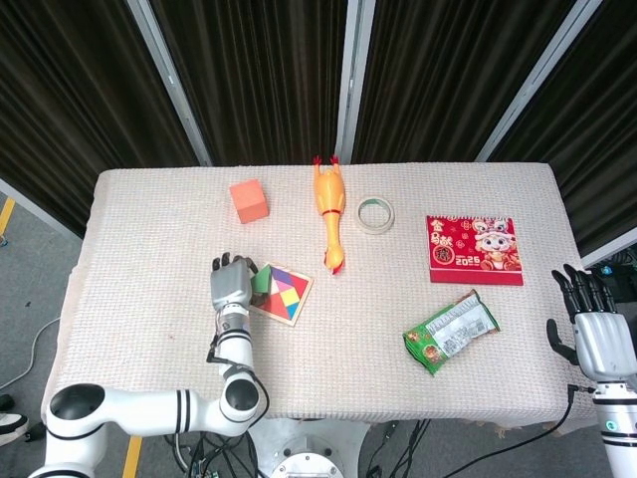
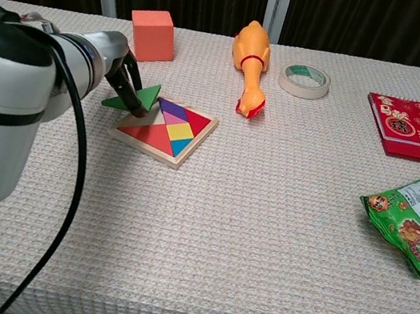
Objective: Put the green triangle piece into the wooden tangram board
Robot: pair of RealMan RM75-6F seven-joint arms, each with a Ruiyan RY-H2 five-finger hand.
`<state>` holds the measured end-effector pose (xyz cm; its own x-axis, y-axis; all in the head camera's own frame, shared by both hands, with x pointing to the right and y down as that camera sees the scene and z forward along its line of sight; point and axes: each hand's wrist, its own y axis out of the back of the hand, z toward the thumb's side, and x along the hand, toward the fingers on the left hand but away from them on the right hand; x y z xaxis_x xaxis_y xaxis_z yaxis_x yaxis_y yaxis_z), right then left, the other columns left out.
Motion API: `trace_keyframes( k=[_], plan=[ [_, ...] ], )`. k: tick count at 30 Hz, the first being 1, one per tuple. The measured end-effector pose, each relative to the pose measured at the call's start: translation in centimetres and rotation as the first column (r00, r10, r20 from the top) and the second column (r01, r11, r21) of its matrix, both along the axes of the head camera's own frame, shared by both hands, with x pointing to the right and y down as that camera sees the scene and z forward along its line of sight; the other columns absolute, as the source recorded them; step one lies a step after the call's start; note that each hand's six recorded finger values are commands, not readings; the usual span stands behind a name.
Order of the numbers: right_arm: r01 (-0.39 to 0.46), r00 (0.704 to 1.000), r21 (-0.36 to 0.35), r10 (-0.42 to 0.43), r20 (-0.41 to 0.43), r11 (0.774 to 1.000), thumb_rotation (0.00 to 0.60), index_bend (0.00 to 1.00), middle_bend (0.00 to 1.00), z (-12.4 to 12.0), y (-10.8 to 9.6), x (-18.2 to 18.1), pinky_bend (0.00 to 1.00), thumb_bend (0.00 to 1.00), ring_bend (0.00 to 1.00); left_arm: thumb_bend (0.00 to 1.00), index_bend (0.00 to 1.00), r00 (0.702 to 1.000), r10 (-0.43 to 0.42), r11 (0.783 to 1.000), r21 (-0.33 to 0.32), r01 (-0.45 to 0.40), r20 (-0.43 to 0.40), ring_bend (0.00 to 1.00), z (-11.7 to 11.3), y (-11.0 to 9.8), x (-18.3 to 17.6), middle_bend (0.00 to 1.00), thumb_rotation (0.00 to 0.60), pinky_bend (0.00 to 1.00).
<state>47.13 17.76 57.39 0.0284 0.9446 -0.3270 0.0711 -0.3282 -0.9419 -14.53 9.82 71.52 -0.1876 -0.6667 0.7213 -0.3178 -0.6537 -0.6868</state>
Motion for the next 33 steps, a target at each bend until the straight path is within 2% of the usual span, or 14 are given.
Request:
trace_keyframes(
  k=[6,15,19,22,27,33],
  plan=[
    [-0.003,1.0,-0.001,0.003,-0.002,1.0,0.6,0.0,0.0,0.1,0.1,0.2,0.0,0.44,0.0,0.29,0.56,1.0,-0.002,1.0,-0.011,0.002,-0.002,0.02,0.3,0.3,0.5,0.2,0.551,0.04],
    [-0.008,1.0,-0.001,0.008,0.003,1.0,0.6,0.0,0.0,0.1,0.2,0.4,0.0,0.43,0.0,0.29,0.56,1.0,0.003,1.0,-0.02,-0.003,0.002,0.02,0.9,0.9,0.9,0.2,0.546,0.04],
    [-0.01,1.0,-0.006,0.01,0.005,1.0,0.6,0.0,0.0,0.3,0.2,0.5,0.0,0.44,0.0,0.29,0.55,1.0,0.002,1.0,-0.022,-0.002,0.004,0.02,1.0,0.9,0.8,0.2,0.496,0.04],
    [-0.01,1.0,-0.009,0.01,0.005,1.0,0.6,0.0,0.0,0.4,0.3,0.5,0.0,0.43,0.0,0.28,0.5,1.0,0.006,1.0,-0.019,-0.006,-0.002,0.02,1.1,0.9,0.9,0.2,0.459,0.04],
    [-0.011,1.0,-0.006,0.011,0.004,1.0,0.6,0.0,0.0,0.3,0.2,0.6,0.0,0.44,0.0,0.24,0.42,1.0,0.016,1.0,-0.02,-0.016,-0.015,0.02,1.3,1.1,0.9,0.19,0.458,0.04],
    [-0.012,1.0,-0.006,0.012,0.004,1.0,0.6,0.0,0.0,0.3,0.3,0.6,0.0,0.44,0.0,0.24,0.4,1.0,0.021,1.0,-0.02,-0.021,-0.015,0.02,1.5,1.3,0.7,0.18,0.458,0.04]
  ],
)
